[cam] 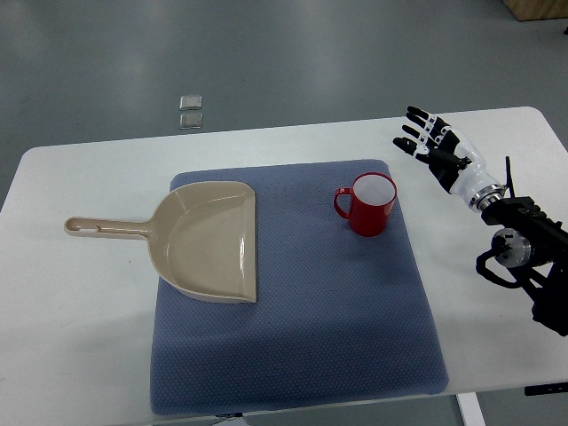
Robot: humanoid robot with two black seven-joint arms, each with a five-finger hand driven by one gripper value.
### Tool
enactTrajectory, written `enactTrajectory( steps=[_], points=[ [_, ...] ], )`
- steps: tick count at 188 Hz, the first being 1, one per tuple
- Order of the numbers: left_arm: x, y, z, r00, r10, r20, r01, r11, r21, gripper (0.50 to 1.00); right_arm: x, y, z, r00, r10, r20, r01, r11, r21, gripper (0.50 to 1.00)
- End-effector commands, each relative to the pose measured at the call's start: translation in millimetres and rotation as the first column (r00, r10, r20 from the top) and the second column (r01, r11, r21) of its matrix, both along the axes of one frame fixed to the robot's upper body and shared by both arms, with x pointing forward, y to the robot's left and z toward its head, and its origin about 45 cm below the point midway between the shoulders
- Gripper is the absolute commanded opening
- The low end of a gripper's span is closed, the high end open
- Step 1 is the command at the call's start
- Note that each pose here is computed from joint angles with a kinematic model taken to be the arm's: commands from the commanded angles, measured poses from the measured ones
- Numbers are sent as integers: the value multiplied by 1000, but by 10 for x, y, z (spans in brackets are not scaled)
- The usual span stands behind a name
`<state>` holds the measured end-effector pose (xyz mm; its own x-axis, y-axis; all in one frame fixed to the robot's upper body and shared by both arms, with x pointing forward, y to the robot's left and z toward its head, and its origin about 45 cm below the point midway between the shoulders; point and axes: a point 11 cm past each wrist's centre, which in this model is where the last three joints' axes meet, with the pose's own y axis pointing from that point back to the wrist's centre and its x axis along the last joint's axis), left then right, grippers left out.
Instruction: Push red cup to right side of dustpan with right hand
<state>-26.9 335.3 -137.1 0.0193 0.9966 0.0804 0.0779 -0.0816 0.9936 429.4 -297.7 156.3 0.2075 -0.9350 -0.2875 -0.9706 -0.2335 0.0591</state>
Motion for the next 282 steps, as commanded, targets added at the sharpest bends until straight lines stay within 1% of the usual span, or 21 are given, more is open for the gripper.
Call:
enactTrajectory(
  steps=[1, 45, 68, 178, 237, 256, 282],
  points=[
    [0, -9, -1, 1000, -1, 0, 1, 1000, -3, 1000, -3, 10, -6, 1000, 4, -2, -4, 1000, -2, 930],
    [41, -10, -1, 1000, 6, 8, -6, 1000, -3, 1000, -2, 8, -6, 1000, 3, -2, -3, 1000, -3, 930],
    [-25, 6, 1, 1000, 6, -3, -6, 1000, 2, 1000, 0, -10, 3, 1000, 0, 0, 0, 1000, -3, 932],
    [-17, 1, 0, 1000, 4, -2, -4, 1000, 0, 1000, -20, -37, -18, 1000, 9, -6, -9, 1000, -16, 932],
    [-17, 1, 0, 1000, 4, -2, -4, 1000, 0, 1000, -23, -213, 66, 1000, 18, 13, -17, 999, -27, 930],
    [-17, 1, 0, 1000, 4, -2, -4, 1000, 0, 1000, -25, -230, 94, 999, 13, 41, -12, 1000, -26, 930],
    [-17, 1, 0, 1000, 4, -2, -4, 1000, 0, 1000, -90, -200, 48, 997, 49, 65, -44, 997, -66, 930]
  ],
)
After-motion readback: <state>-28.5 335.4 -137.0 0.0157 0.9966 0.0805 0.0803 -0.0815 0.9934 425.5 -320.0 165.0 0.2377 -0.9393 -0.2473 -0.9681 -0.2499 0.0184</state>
